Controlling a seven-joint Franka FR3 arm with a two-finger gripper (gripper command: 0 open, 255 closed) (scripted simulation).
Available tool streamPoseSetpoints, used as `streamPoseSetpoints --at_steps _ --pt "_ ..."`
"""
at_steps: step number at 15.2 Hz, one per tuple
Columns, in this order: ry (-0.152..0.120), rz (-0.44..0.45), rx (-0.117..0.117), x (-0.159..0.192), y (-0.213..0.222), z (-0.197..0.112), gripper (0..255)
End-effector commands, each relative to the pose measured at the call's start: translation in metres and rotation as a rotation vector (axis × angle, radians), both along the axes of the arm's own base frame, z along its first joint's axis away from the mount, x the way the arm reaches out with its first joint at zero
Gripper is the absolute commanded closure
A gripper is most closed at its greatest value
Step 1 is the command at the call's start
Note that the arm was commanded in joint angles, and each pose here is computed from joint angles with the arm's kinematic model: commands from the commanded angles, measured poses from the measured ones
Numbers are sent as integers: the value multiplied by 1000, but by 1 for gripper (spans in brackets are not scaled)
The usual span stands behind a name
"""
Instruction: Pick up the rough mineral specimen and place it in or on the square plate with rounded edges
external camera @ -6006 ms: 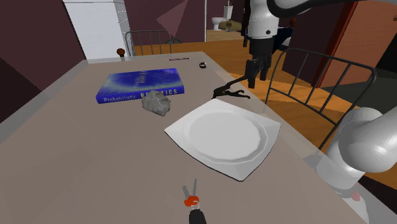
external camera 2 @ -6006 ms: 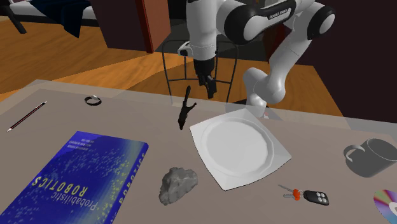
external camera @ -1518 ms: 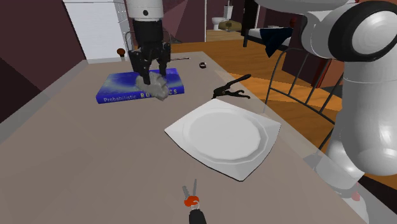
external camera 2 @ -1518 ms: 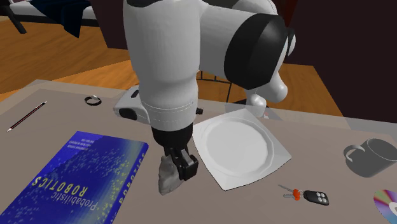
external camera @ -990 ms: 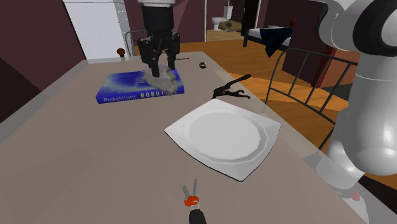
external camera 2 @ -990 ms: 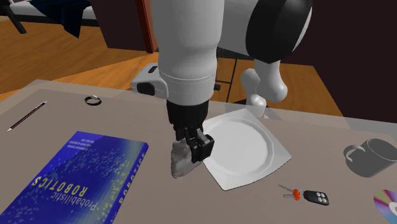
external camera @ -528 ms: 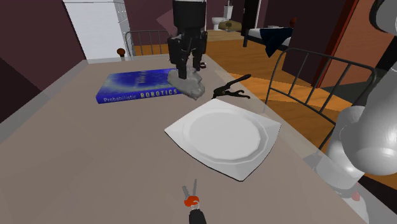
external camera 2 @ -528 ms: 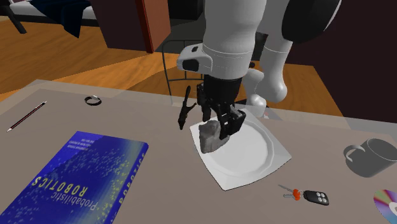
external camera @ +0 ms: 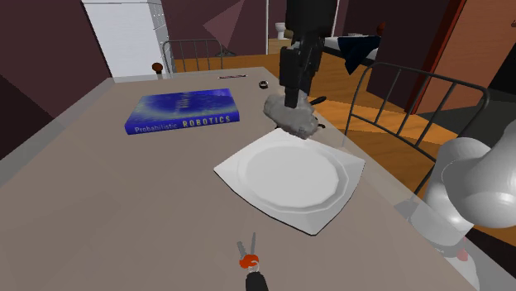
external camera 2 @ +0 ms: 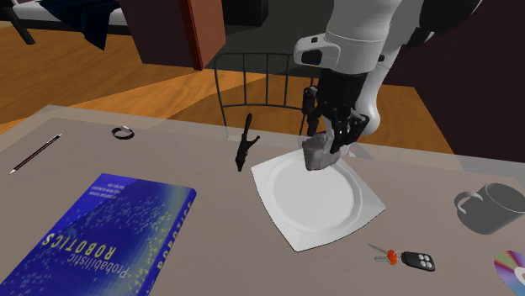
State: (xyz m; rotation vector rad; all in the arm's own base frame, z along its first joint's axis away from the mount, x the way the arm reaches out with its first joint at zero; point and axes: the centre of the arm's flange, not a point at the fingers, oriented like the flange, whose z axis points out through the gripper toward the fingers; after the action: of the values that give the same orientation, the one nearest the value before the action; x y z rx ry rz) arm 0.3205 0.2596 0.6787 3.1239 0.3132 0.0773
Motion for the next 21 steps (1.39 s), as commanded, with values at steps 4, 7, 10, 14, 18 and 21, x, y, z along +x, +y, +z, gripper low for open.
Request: streamPoseSetpoints --at_steps 4,7,10,14,18,21 --pt "0 0 0 -15 -3 -20 255" --pt "0 0 0 -15 -3 -36 255" --pt "0 0 0 -15 -3 -51 255" --pt "0 0 0 -15 -3 -56 0" --pt "65 215 266 11 -68 -95 0" --pt "65 215 266 10 -64 -110 0"
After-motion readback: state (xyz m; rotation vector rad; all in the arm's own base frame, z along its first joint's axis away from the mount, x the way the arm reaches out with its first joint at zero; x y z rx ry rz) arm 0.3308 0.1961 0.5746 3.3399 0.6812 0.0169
